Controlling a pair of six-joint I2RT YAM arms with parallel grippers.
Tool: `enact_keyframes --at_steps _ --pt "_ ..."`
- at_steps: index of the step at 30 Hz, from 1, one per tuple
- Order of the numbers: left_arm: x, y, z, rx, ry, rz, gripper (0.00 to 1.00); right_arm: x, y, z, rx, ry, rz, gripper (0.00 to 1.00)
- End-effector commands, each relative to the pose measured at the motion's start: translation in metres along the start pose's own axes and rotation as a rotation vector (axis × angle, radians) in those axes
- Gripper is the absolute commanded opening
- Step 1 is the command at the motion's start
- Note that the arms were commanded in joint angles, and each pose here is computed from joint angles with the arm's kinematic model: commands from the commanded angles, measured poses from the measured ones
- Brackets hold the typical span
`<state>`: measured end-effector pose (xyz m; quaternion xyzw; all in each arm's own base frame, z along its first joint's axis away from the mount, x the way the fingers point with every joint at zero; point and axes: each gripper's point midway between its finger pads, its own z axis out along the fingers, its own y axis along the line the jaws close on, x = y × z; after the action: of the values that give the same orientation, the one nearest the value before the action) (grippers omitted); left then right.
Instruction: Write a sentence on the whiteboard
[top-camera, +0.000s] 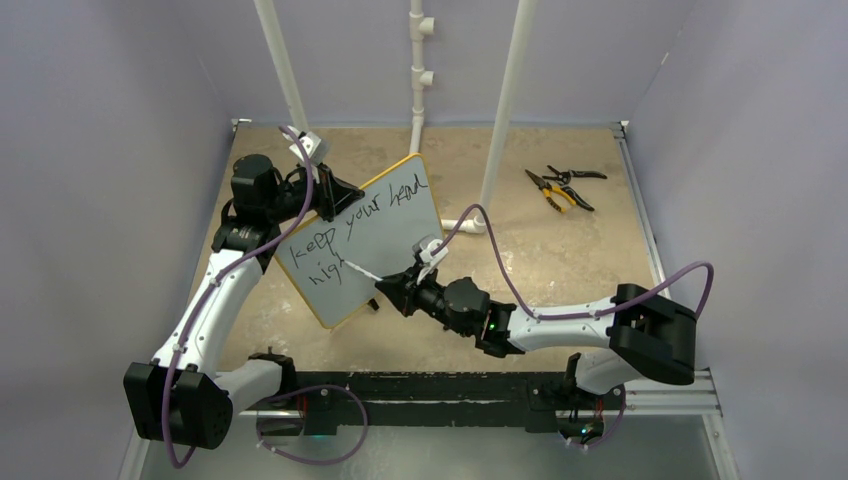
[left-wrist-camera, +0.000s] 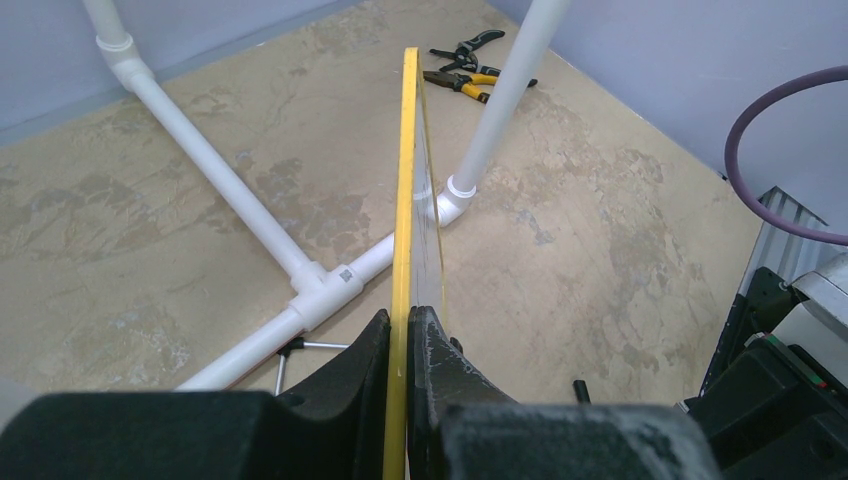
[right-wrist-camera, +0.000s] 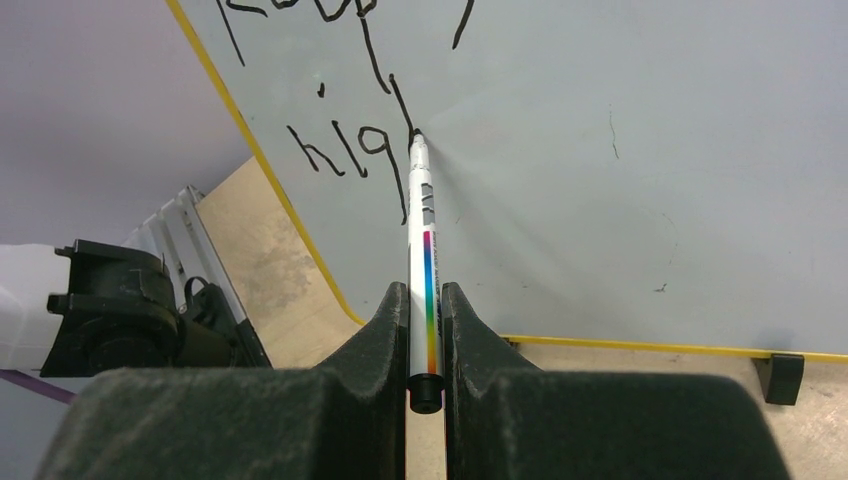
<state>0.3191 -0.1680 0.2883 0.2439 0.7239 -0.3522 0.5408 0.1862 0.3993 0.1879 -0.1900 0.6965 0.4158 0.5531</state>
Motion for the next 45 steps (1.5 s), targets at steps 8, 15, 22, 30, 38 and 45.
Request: enact_keyframes --at_steps 8,15,22,30,38,45 --pt "0.002 -0.006 0.001 0.034 0.0 -0.008 0.0 0.004 -0.02 -0.009 0.086 -0.006 0.054 0.0" --pt "0.003 -0.006 0.001 0.036 0.001 -0.01 0.0 0.008 -0.022 -0.008 0.095 0.002 0.05 0.0" --pt "0.003 -0.006 0.001 0.036 -0.001 -0.009 0.0 -0.024 -0.018 -0.019 0.077 -0.089 0.066 0.0" --pt "0.002 -0.006 0.001 0.035 -0.001 -0.008 0.0 -0.017 -0.018 -0.017 0.078 -0.062 0.056 0.0" --pt "0.003 -0.006 0.001 0.034 0.0 -0.011 0.0 -0.009 -0.017 -0.013 0.074 -0.039 0.052 0.0" --pt "0.003 -0.005 0.001 0.033 0.0 -0.011 0.0 -0.006 -0.018 -0.01 0.079 -0.039 0.052 0.0"
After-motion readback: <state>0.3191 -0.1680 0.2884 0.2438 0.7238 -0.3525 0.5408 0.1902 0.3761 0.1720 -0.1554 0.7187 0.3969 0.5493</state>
